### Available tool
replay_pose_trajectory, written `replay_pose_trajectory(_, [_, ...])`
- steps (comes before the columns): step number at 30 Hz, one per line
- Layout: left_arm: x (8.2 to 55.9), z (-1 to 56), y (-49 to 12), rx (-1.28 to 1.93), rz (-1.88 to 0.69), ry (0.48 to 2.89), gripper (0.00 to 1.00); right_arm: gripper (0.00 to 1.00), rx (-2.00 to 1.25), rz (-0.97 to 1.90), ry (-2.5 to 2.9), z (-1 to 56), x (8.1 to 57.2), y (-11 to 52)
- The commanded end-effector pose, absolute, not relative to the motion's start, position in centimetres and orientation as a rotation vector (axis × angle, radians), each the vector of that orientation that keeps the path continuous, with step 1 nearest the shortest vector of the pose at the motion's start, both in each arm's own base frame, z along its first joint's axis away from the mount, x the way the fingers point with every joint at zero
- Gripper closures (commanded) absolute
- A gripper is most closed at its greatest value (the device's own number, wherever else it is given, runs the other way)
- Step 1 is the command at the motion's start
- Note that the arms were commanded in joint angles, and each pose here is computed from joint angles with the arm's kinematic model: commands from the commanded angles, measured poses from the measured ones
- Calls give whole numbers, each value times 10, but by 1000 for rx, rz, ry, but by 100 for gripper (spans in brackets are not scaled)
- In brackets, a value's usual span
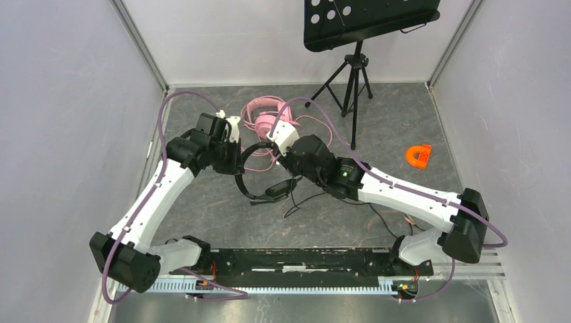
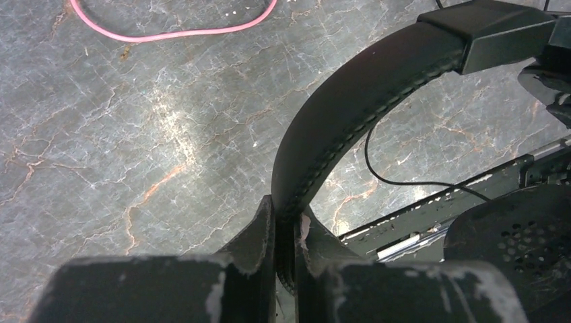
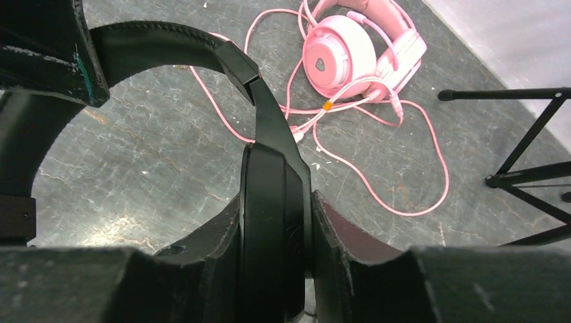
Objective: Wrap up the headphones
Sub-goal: Pick up the headphones from the center of the board.
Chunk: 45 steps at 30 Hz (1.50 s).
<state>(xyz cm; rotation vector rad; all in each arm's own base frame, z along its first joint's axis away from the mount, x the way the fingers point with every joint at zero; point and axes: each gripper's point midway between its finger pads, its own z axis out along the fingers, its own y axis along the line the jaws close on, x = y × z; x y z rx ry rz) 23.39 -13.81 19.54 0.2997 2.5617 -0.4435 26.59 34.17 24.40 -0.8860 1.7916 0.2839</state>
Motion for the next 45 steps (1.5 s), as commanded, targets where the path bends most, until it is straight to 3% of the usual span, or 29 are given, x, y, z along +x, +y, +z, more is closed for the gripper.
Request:
replay_pose_trajectory(1, [234,228,-162,320,-629,2445,81,99,-812,313,1760,254,269,342])
replay_pose_trajectory(4, [233,235,-162,340,-630,2416,56,100,-765,362,1792,251,267,338])
replay_pose_trajectory(6, [232,247,-165,385,-656,2367,45,100,-739,421,1820,245,265,333])
replay_pose_trajectory(7, [230,256,-170,430,-692,2324,31,100,-714,474,1828,245,266,331])
replay_pose_trajectory(9, [226,276,-178,507,-754,2221,16,100,-658,564,1848,242,267,323])
replay_pose_trajectory(11, [223,299,-180,563,-770,2099,11,100,-602,652,1871,242,270,314])
replay_pose_trajectory(24, [170,351,-166,991,-472,1156,1,100,-467,1400,1912,276,215,316])
replay_pose_trajectory(31, [153,338,-163,1107,-372,1014,6,100,-400,1826,1861,288,173,320])
replay_pose_trajectory(45, [174,364,-180,918,-488,862,11,100,-173,2067,1889,264,164,318])
